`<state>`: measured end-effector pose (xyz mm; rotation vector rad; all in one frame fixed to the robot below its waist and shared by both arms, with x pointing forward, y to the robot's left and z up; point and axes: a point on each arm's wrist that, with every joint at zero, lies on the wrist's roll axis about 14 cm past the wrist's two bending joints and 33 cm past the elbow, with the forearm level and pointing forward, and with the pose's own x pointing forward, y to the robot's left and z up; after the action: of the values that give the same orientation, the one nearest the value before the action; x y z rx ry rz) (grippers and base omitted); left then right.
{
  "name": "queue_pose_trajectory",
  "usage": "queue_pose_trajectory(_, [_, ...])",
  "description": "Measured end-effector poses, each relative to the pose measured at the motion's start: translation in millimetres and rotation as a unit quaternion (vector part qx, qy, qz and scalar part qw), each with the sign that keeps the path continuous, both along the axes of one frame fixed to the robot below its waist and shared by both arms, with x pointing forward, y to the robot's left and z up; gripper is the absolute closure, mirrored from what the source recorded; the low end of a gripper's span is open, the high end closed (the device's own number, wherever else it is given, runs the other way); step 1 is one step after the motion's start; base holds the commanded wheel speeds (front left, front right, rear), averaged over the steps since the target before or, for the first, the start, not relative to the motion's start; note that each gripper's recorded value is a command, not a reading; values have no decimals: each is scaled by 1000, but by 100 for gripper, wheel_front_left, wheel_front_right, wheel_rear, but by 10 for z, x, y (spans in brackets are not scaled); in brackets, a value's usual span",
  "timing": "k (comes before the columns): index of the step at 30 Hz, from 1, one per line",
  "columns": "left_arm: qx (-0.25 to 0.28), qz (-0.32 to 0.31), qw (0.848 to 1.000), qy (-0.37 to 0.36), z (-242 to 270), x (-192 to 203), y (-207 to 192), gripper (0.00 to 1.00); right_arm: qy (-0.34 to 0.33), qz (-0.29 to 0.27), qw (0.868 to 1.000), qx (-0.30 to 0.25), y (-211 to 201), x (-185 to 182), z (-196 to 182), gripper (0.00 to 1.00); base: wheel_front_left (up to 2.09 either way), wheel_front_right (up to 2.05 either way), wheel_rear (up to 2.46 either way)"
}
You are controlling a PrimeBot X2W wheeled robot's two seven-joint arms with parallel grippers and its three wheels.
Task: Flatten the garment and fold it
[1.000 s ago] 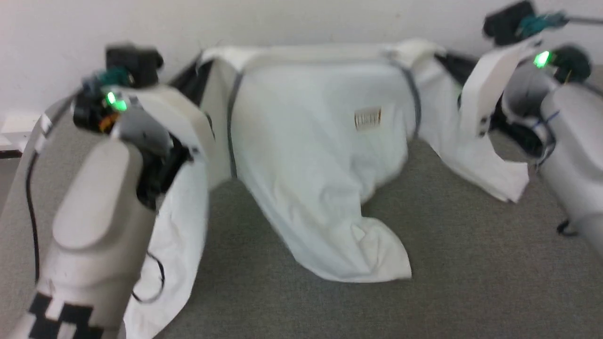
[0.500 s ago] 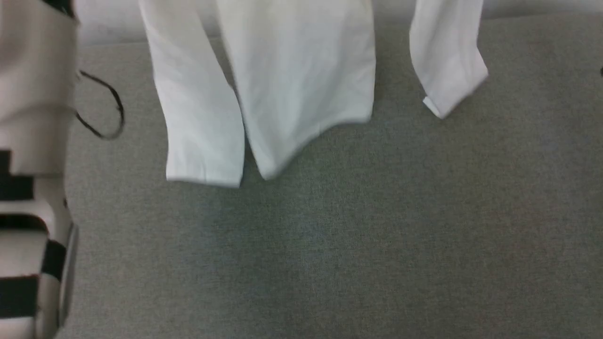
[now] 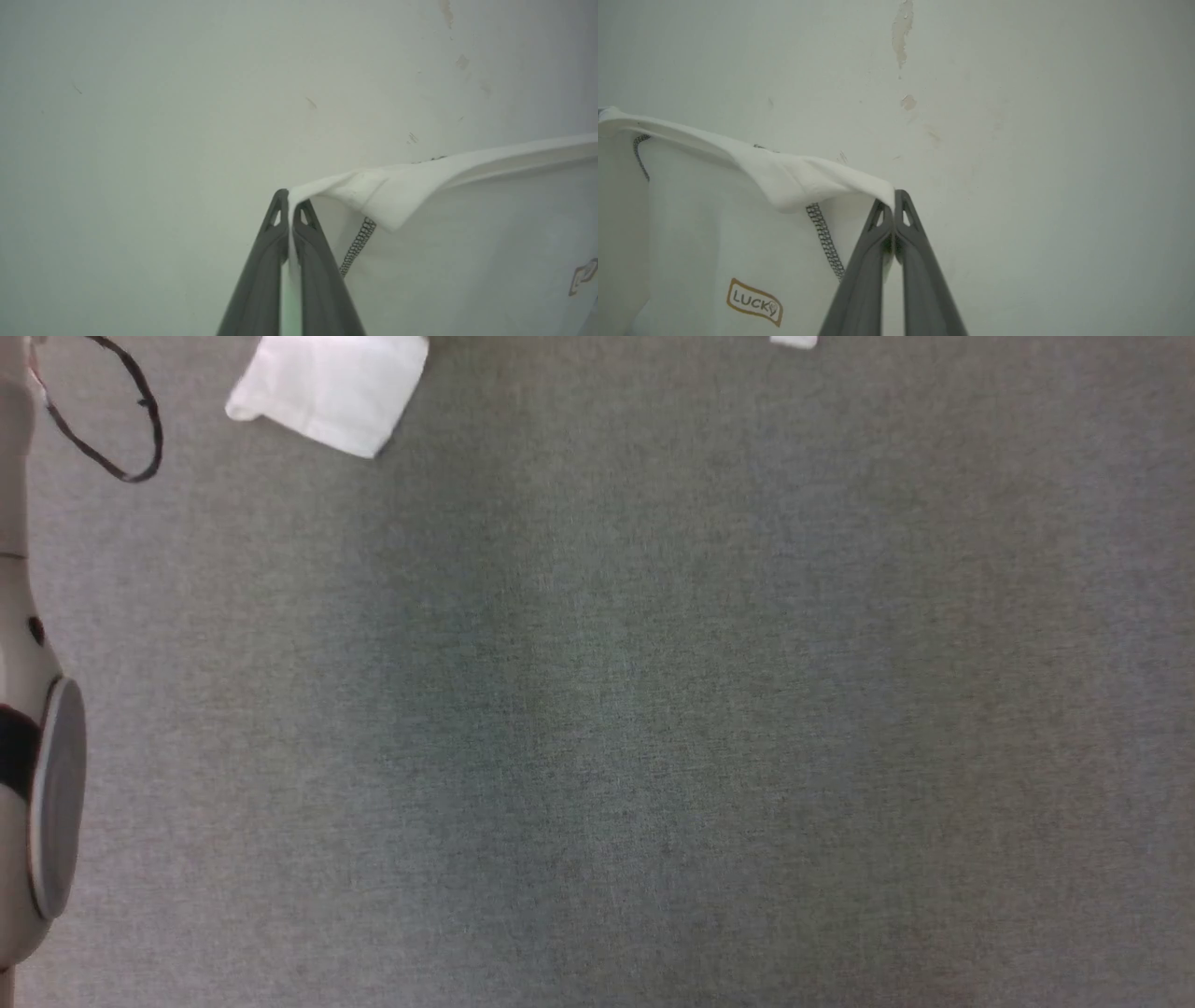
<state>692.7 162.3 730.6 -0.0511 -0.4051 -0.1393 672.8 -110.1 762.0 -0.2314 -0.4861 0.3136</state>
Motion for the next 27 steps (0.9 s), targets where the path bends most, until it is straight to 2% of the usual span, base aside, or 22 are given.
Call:
queue_pose_trajectory(6, [-20,3,998,67,-730,192,44,100,64,3,998,-13,65,212,-675,100,0,0,0])
queue_pose_trajectory(11, [-53,1,988,146,-1497,48,76,100,135,12,990,-23,129,142,-1367,100,0,0,0])
queue_pose_trajectory(16, [-94,2,971,222,-2200,-384,94,100,192,28,981,-21,170,-156,-1889,100,0,0,0])
queue_pose_trajectory(21, [-125,7,955,270,-2705,-1007,128,100,247,50,968,-9,194,-650,-2386,100,0,0,0])
queue_pose_trajectory(27, [-116,5,948,297,-3003,-1817,86,100,284,70,956,6,147,-1329,-2704,100,0,0,0])
